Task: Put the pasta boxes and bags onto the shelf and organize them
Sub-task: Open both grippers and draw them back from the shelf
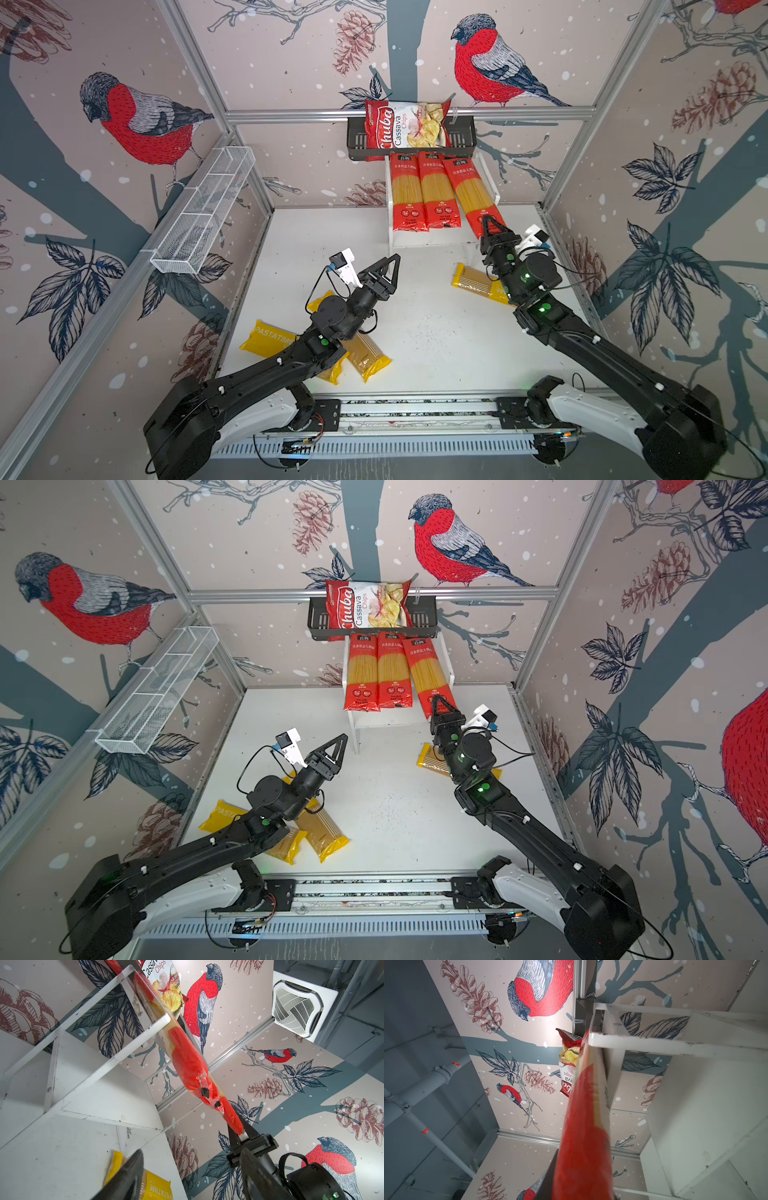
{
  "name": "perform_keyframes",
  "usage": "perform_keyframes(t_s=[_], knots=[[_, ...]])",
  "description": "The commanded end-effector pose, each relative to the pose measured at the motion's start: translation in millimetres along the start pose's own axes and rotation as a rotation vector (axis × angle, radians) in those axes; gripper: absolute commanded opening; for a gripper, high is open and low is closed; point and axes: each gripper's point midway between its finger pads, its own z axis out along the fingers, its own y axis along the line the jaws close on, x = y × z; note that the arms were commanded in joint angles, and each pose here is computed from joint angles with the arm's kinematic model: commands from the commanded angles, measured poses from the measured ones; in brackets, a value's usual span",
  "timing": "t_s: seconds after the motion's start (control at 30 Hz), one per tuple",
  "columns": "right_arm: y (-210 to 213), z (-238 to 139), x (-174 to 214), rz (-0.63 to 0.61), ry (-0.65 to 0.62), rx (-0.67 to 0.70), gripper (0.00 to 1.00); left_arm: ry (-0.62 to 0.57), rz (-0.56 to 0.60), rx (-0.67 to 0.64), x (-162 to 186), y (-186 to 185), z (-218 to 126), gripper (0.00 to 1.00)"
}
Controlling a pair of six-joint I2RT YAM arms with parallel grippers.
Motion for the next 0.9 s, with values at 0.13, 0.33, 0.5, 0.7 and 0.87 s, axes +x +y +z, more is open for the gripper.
perform_keyframes(t_s=[0.13,0.33,0.5,0.7,0.87], knots=[[19.6,16.7,7.4,-0.022,0.005,-0.030,0.52,-0.021,0.026,-0.003,-4.2,-0.6,-1.0,0.71],[3.0,13.5,14.6,-0.085,0.114,0.022,0.59,-0.011,0.042,-0.007,-2.9,-0.7,-2.2,0.71],[-6.9,-2.6,18.8,-0.091,0.220,0.041,0.62,-0.008,0.051,-0.018,-1.6,3.0,-5.2,0.71],[-7.2,-6.5,9.9,-0.111,0.217,0.033,0.52,0.004,0.044,-0.024,4.9,7.1,-6.5,0.70],[-2.6,3.5,8.8,-0.107,0.232,0.005,0.30,0.013,0.050,-0.023,7.1,4.2,-6.4,0.70]])
